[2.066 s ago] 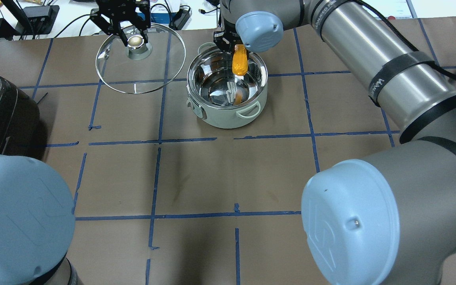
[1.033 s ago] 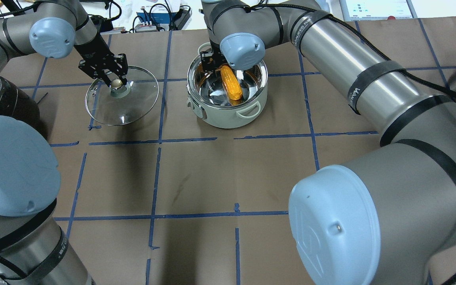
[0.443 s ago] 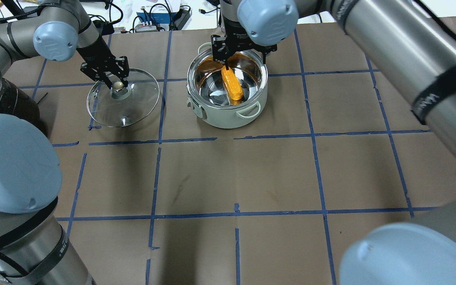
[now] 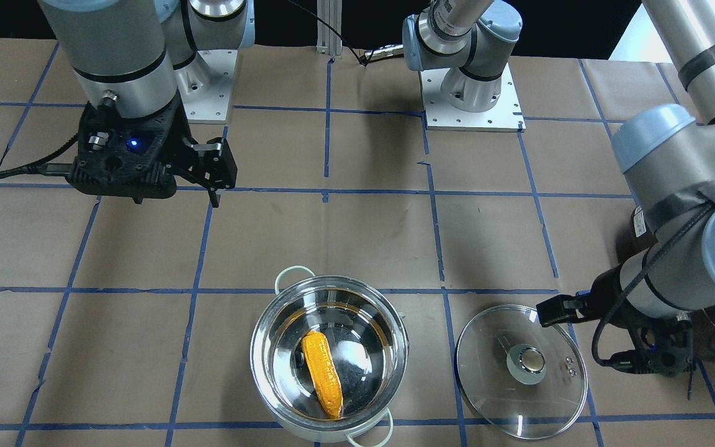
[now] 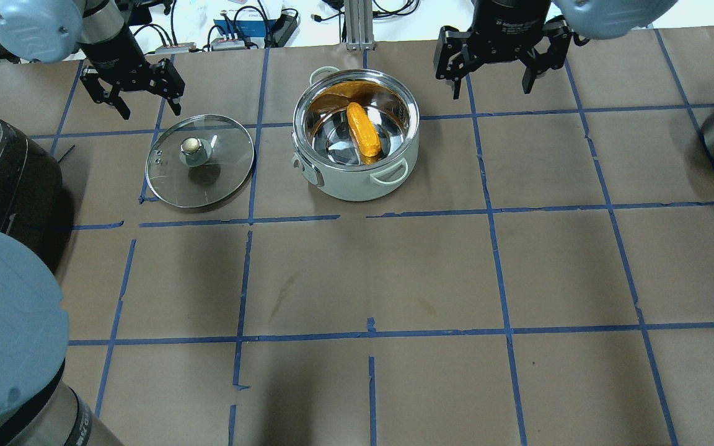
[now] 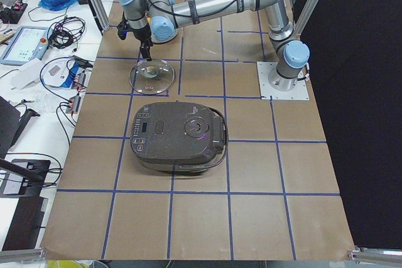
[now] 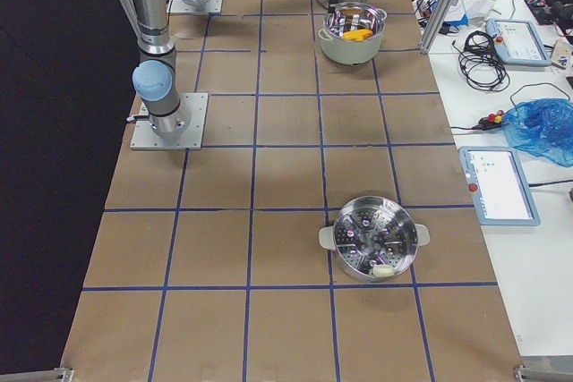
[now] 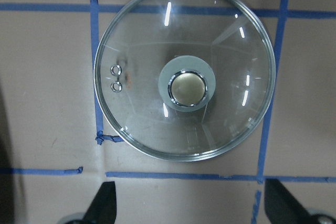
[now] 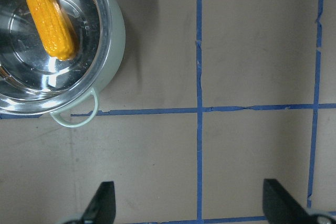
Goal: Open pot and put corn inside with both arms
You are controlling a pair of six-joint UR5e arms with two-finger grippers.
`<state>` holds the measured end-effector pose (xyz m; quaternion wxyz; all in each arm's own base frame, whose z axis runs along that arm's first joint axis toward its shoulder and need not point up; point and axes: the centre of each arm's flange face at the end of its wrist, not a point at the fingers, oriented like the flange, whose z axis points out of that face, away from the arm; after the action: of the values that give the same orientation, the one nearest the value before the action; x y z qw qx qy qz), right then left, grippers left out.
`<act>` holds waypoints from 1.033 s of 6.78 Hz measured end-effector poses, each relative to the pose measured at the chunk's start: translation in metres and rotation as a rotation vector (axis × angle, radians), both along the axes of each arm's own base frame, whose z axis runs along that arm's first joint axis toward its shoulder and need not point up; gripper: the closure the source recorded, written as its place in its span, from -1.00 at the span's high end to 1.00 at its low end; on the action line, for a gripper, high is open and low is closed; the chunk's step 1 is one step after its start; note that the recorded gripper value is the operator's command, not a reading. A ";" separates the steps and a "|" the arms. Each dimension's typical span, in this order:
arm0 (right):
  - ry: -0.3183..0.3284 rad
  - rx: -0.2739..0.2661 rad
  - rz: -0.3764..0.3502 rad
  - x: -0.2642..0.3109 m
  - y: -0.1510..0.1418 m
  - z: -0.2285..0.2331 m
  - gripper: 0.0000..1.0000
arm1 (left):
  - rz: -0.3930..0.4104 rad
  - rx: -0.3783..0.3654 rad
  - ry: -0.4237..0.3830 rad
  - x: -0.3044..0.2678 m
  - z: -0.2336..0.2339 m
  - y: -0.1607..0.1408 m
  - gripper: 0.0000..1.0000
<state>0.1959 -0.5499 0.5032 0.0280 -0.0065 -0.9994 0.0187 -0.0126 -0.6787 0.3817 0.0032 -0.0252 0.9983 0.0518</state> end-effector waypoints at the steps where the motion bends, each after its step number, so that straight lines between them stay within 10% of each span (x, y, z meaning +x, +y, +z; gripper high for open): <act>1: -0.003 0.002 -0.013 -0.014 0.014 0.001 0.88 | 0.012 0.011 -0.001 -0.010 0.035 0.023 1.00; 7: -0.040 -0.032 -0.015 -0.029 0.033 0.004 1.00 | -0.115 -0.028 -0.026 -0.115 0.117 0.101 1.00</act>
<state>0.1672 -0.5174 0.5074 0.0079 -0.0147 -0.9993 0.0345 -0.1273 -0.5780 0.4988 0.0188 0.0315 0.9986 0.0370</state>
